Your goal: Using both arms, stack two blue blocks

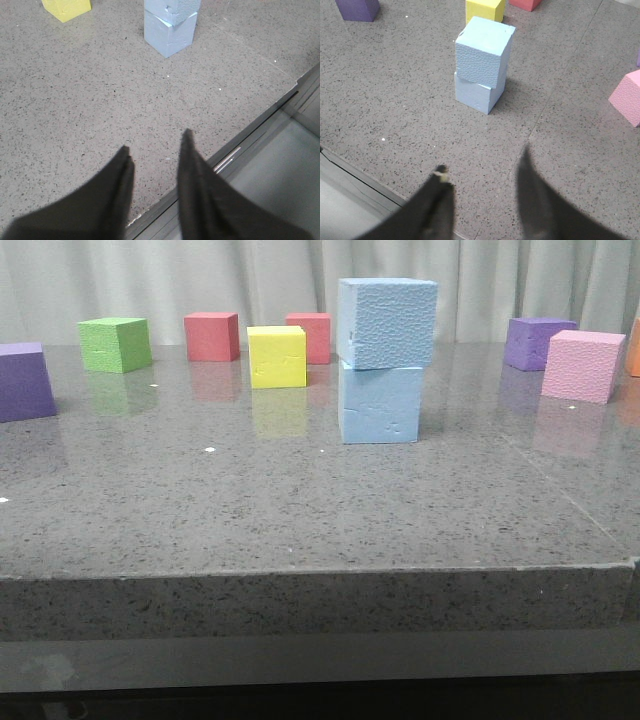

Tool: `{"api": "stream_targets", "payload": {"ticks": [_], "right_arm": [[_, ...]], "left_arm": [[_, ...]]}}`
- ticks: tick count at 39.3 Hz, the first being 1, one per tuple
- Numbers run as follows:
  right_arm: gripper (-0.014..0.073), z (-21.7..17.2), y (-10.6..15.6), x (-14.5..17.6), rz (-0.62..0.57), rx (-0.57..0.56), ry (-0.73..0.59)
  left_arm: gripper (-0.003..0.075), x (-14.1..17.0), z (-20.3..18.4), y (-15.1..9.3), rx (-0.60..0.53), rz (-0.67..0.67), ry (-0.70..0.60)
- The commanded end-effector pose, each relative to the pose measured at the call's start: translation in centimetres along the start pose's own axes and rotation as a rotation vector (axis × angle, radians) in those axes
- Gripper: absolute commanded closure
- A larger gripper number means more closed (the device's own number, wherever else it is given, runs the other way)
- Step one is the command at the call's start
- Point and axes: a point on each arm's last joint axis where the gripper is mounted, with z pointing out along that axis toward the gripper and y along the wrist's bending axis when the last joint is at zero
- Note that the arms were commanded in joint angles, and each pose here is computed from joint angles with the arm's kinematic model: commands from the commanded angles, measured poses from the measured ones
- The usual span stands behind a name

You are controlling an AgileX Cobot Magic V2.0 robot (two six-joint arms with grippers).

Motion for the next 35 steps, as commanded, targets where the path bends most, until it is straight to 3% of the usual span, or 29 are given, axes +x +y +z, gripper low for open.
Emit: {"api": "stream_targets", "payload": {"ticks": [1,5,18,22,28,35], "right_arm": [[0.0561,-0.6,-0.1,-1.3,-0.011,0.008,-0.097],[0.0666,-0.6,-0.1,-1.3,-0.011,0.008,-0.097],[0.0662,-0.6,-0.1,-1.3,-0.011,0.008,-0.096],[0.0662,-0.6,-0.1,-1.3,-0.011,0.008,-0.096],[0.0662,-0.6,-0.1,-1.3,-0.011,0.008,-0.096],[0.0662,-0.6,-0.1,-1.3,-0.011,0.008,-0.096]], "left_arm": [[0.0666,-1.4,-0.5,0.0,-0.001,-0.013,-0.105],[0.0741,-1.4,-0.5,0.0,-0.001,-0.013,-0.105],[0.0739,-1.0,-0.7,0.0,-0.007,-0.012,-0.127],[0.0739,0.4,-1.2,0.6,-0.035,-0.109,-0.186],[0.0739,3.7,-3.0,2.6,-0.289,-0.164,-0.375],[0.0739,8.7,-3.5,2.9,-0.49,-0.19,-0.565]]}}
